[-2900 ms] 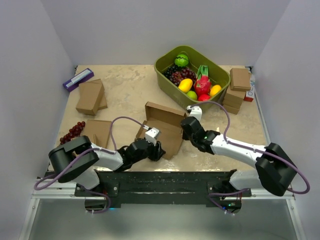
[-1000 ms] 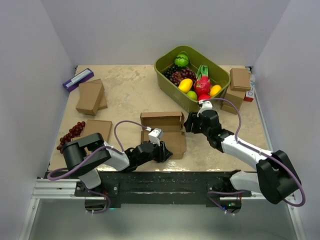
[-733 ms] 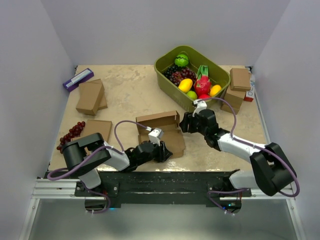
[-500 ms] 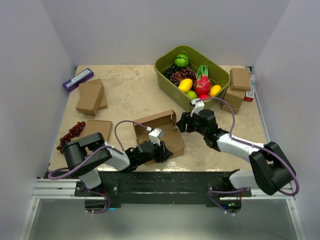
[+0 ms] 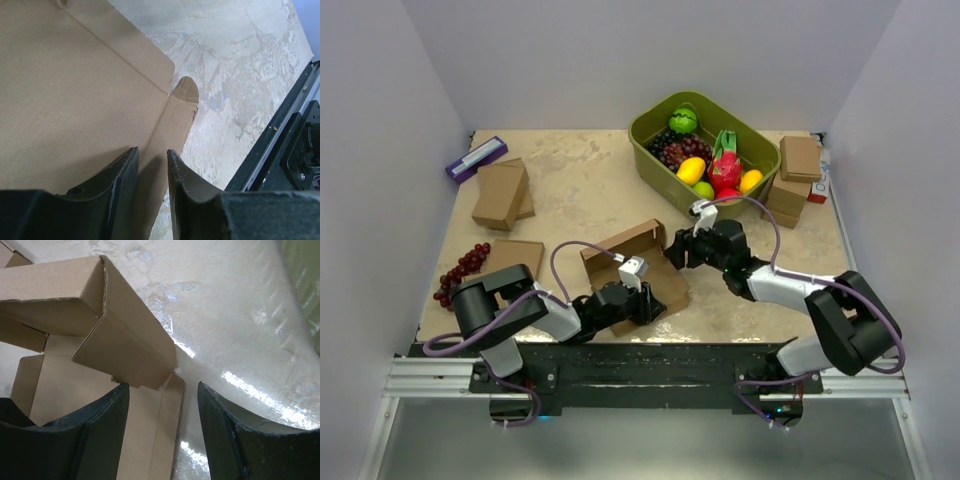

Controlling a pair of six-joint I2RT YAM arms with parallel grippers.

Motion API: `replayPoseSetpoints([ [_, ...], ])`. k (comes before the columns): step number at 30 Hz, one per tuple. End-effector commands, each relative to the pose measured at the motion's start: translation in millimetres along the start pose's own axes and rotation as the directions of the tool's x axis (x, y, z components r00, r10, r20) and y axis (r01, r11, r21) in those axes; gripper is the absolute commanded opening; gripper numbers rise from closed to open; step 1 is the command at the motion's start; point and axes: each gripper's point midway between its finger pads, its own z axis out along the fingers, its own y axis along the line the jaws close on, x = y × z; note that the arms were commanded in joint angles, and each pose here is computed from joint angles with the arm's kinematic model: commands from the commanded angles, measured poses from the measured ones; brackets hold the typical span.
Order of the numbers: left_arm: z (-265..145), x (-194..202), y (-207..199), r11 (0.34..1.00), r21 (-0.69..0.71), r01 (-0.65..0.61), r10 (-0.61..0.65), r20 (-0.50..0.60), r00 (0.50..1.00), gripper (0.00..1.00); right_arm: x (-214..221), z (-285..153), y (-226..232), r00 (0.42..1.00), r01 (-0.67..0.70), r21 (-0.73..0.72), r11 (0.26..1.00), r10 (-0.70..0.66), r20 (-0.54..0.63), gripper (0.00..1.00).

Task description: Fold the paper box

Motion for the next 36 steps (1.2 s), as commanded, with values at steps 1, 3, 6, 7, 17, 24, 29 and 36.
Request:
replayPoseSetpoints([
  [1,-12,51,34,0.995,-0.098,-0.036,0.018,-0.183,0.983,0.34,-28,8,21,0.995,0.065,-0.089,0.994,-0.057,0.087,0.61],
  [3,-13,53,35,0.994,-0.099,-0.038,0.019,-0.189,0.982,0.34,-27,13,21,0.995,0.066,-0.090,0.994,-0.058,0.084,0.61],
  [6,-13,54,35,0.995,-0.095,-0.038,0.019,-0.194,0.981,0.34,-31,20,22,0.994,0.069,-0.098,0.993,-0.061,0.089,0.61],
  [7,-14,55,35,0.995,-0.095,-0.038,0.018,-0.198,0.980,0.34,-35,22,24,0.993,0.075,-0.104,0.992,-0.065,0.097,0.61],
  [17,-14,40,24,0.996,-0.073,-0.055,0.042,-0.173,0.984,0.38,-38,16,28,0.995,0.046,-0.079,0.996,-0.039,0.094,0.68],
  [24,-22,-10,-12,0.992,-0.017,-0.129,0.126,-0.107,0.986,0.66,-37,-30,22,0.996,-0.036,0.011,0.999,0.035,0.083,0.80],
  [29,-41,-41,-37,0.986,0.005,-0.169,0.169,-0.095,0.981,0.70,-53,-64,17,0.987,-0.092,0.078,0.993,0.081,0.140,0.80],
  [36,-83,-100,-56,0.963,-0.065,-0.262,0.253,-0.115,0.961,0.70,-63,-74,-7,0.977,-0.173,0.213,0.962,0.141,0.158,0.74],
])
